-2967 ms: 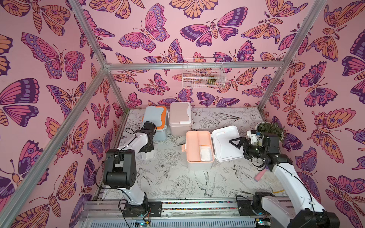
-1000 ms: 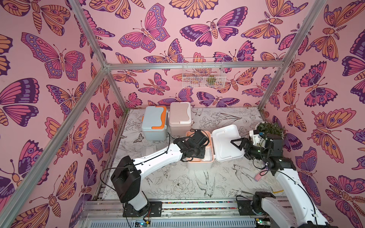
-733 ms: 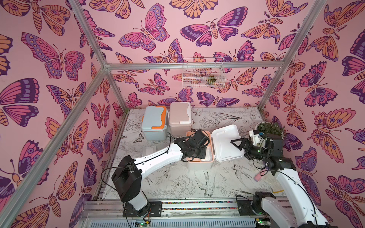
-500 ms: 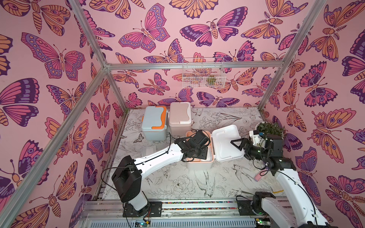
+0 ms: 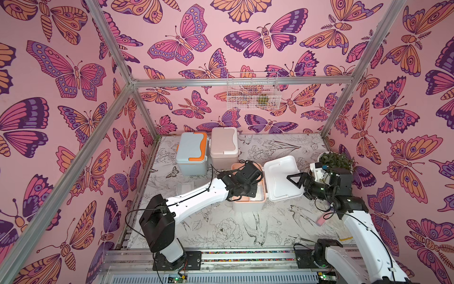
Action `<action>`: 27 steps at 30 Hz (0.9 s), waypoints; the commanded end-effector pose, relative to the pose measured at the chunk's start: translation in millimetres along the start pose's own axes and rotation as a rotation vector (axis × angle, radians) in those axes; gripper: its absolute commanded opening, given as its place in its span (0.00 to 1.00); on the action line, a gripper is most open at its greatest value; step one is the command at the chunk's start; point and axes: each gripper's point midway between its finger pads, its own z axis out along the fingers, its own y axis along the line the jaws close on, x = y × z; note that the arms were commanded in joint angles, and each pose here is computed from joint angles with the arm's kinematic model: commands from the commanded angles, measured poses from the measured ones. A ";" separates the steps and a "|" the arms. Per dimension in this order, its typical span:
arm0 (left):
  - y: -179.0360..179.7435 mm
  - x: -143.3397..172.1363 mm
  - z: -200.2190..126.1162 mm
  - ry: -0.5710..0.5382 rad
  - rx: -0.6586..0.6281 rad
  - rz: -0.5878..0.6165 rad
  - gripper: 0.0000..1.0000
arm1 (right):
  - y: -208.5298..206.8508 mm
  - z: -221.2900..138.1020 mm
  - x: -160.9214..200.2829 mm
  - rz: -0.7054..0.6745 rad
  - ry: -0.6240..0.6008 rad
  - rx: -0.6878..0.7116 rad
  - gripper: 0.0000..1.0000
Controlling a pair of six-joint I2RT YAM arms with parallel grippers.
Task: Open first aid kits and take out gauze
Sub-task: Pick up the gauze from the first aid kit.
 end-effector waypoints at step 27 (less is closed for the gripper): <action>5.8 7.2 3.9 0.042 -0.047 0.018 0.18 | 3.9 -3.0 7.6 -0.022 0.010 -0.013 0.99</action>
